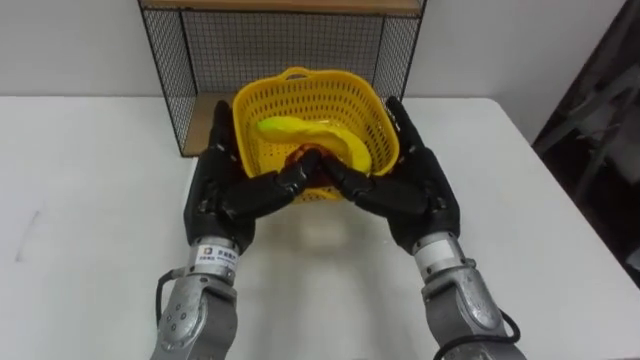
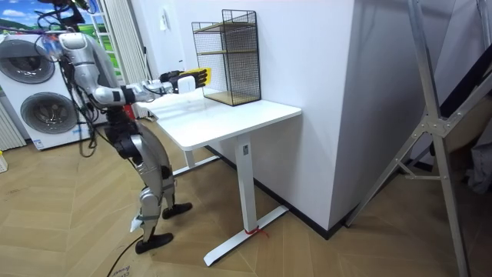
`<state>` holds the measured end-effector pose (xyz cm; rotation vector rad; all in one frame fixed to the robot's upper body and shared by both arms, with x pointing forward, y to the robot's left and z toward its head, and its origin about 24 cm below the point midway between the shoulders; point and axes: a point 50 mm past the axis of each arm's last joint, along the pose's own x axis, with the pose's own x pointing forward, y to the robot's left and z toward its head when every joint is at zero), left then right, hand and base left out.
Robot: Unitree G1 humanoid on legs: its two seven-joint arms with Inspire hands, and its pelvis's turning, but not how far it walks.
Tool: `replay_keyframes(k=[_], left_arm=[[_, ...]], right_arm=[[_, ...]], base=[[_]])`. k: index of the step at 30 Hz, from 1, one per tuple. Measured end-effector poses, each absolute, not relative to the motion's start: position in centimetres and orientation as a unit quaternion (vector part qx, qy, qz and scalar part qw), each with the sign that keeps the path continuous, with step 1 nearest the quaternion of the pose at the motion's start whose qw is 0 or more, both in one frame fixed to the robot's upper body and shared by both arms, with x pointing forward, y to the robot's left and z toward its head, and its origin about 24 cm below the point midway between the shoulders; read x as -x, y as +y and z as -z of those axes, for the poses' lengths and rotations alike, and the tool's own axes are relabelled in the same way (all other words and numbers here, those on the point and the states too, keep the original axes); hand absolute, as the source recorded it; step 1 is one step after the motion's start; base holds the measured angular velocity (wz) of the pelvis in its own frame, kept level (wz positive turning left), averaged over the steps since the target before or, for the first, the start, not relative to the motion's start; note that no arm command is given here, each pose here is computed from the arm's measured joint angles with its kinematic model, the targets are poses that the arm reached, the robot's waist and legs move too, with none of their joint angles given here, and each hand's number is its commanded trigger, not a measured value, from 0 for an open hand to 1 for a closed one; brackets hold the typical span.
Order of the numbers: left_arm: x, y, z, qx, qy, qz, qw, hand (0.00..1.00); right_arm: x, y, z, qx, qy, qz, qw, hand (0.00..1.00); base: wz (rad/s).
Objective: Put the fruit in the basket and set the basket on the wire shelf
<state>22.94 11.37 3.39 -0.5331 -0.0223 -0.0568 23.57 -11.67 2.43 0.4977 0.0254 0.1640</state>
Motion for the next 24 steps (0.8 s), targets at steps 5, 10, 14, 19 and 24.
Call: replay_keyframes(k=[5,10,14,19,24], left_arm=[[-22.94,11.41,-3.45,0.263,-0.013,0.028,0.964,0.00],[-22.94,11.42,-3.48,0.261,-0.014,0.029,0.965,0.00],[-22.95,11.44,-3.49,0.259,-0.014,0.030,0.965,0.00],[-22.99,11.37,-3.55,0.261,-0.015,0.030,0.965,0.00],[-23.00,11.34,-3.55,0.263,-0.015,0.030,0.964,0.00]], right_arm=[[-23.57,-11.70,-2.51,-0.247,0.010,-0.081,0.966,0.00],[-23.56,-11.70,-2.54,-0.248,0.008,-0.082,0.965,0.00],[-23.61,-11.71,-2.63,-0.242,0.006,-0.083,0.967,0.00],[-23.80,-11.73,-2.95,-0.242,-0.004,-0.083,0.967,0.00],[-23.90,-11.90,-3.04,-0.241,-0.007,-0.080,0.967,0.00]], base=[[0.08],[-0.02],[-0.05],[0.07],[0.00]])
